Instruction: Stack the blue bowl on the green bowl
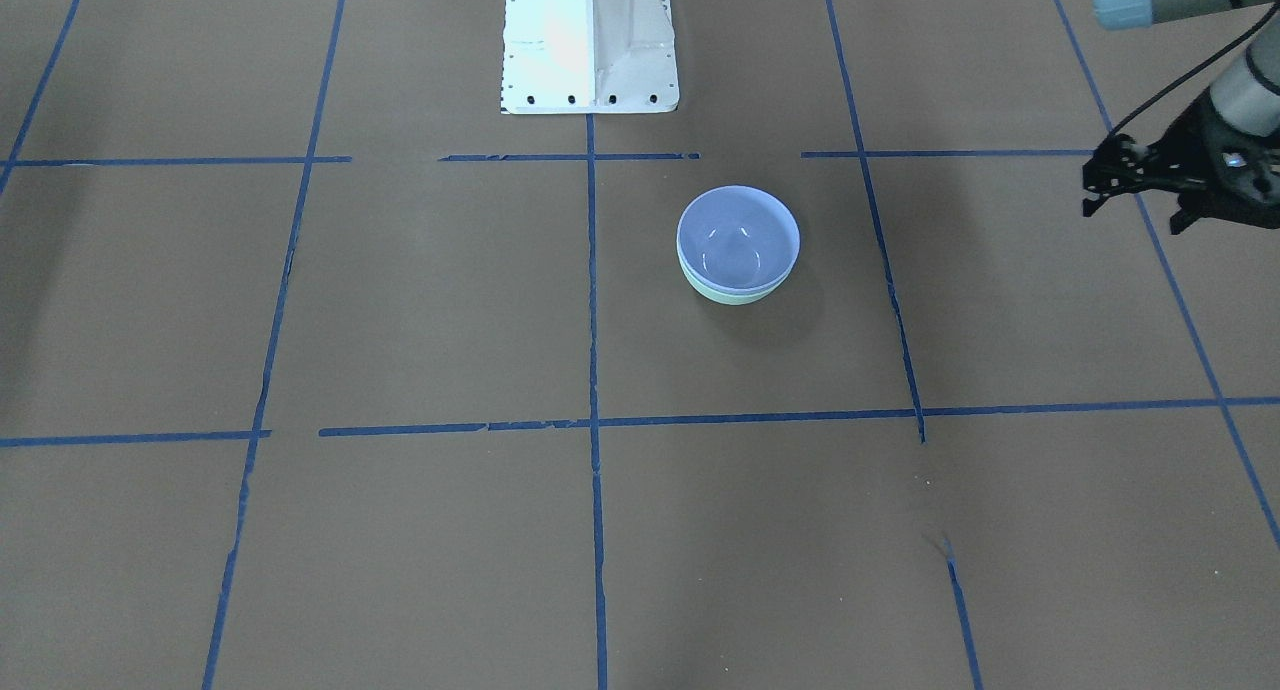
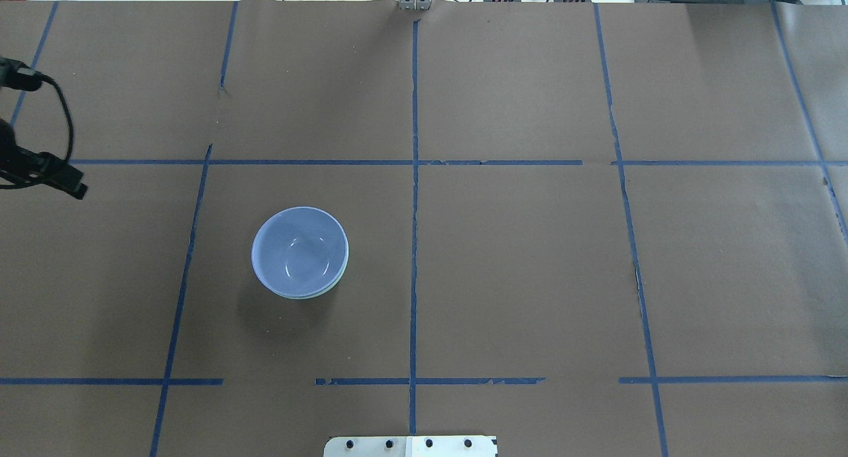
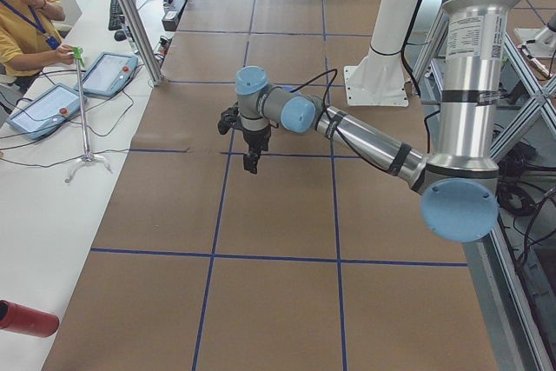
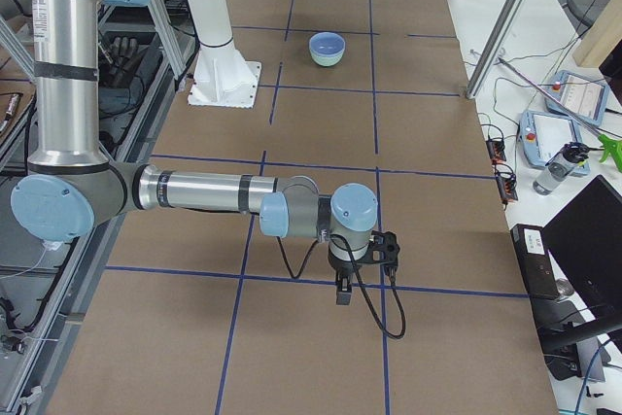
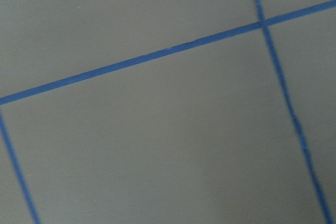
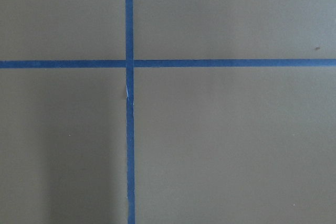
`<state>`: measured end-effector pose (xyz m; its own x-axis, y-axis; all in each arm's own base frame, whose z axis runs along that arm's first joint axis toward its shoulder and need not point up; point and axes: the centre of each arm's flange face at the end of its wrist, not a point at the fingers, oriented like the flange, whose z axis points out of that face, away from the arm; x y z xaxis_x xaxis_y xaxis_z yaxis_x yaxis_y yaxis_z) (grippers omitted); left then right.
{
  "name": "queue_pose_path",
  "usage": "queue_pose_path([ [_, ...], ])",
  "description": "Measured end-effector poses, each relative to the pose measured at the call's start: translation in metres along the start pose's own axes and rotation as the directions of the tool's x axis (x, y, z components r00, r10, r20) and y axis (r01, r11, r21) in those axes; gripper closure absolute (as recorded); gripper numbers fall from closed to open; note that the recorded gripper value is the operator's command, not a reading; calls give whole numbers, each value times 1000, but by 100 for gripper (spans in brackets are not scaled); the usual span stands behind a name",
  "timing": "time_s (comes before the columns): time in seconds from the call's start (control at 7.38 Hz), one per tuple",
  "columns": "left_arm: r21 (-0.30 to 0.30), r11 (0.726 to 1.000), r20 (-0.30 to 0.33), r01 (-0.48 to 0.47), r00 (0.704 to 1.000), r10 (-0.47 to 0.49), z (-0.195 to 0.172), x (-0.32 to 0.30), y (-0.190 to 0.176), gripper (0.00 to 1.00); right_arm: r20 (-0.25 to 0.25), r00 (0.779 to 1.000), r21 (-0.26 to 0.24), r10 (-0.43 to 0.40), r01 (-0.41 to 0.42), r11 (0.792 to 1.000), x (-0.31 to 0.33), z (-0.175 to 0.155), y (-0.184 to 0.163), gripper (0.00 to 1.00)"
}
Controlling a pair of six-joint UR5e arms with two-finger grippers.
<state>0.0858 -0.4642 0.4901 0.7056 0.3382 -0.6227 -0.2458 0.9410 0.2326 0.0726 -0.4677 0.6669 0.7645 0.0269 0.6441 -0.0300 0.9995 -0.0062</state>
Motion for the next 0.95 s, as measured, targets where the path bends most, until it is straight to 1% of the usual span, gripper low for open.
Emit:
queue_pose_path([
  [0.14, -10, 1000, 26, -20, 999, 20, -4, -63, 29, 0, 0, 1000, 0, 0, 0, 1000, 0, 0, 0, 0],
  [0.27, -20, 1000, 36, -5, 999, 5, -3, -116, 56, 0, 0, 1000, 0, 0, 0, 1000, 0, 0, 0, 0],
  [0.41, -31, 999, 25, 30, 999, -29, 2, -151, 80, 0, 0, 1000, 0, 0, 0, 1000, 0, 0, 0, 0],
  [0.68, -41, 996, -37, 82, 996, -84, 14, -172, 110, 0, 0, 1000, 0, 0, 0, 1000, 0, 0, 0, 0],
  [0.95, -40, 995, -62, 93, 994, -95, 17, -175, 117, 0, 0, 1000, 0, 0, 0, 1000, 0, 0, 0, 0],
])
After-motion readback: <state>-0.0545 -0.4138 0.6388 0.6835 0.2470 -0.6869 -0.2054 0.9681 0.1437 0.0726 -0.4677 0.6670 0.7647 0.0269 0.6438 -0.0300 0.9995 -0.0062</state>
